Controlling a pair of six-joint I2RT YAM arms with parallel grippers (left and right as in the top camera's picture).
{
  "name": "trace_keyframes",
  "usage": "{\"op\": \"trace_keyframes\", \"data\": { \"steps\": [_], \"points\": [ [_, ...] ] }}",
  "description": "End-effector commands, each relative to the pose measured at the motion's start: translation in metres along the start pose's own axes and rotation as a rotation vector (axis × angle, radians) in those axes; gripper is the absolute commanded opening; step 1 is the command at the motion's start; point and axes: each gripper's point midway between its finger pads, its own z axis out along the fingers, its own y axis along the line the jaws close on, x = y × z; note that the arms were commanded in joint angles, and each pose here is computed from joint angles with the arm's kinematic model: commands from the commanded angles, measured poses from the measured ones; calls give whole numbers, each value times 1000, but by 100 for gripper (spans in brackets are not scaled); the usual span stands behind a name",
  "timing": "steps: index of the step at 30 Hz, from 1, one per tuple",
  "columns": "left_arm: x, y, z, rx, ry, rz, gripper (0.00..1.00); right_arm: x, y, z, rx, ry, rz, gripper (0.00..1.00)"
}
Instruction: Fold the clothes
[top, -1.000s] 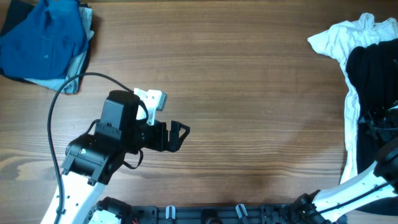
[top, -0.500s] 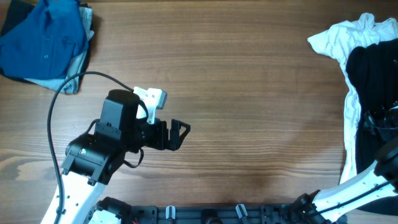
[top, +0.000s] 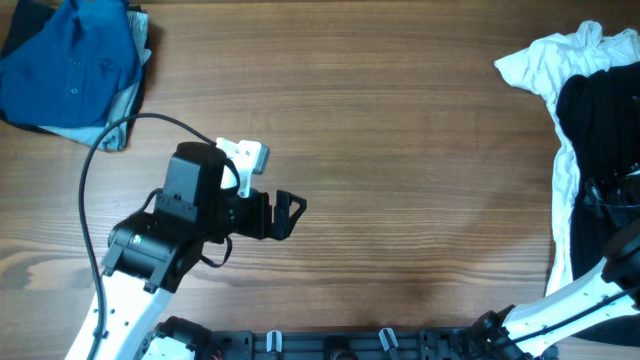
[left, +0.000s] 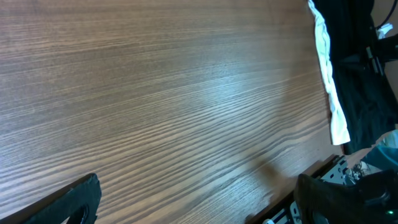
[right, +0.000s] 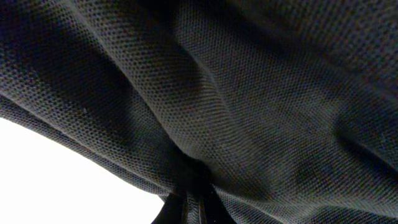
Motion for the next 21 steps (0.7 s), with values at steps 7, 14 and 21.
{"op": "trace_keyframes", "data": {
  "steps": [7, 14, 21],
  "points": [
    [-12, 1, 13, 2, -7, -13, 100, -7, 11, -52, -24, -133, -23, 4],
    [-17, -1, 13, 9, -27, -9, 100, -4, 33, -81, -53, -211, -80, 4],
    [-17, -1, 13, 10, -27, -9, 100, 0, 45, -86, -46, -230, -118, 4]
  ]
}}
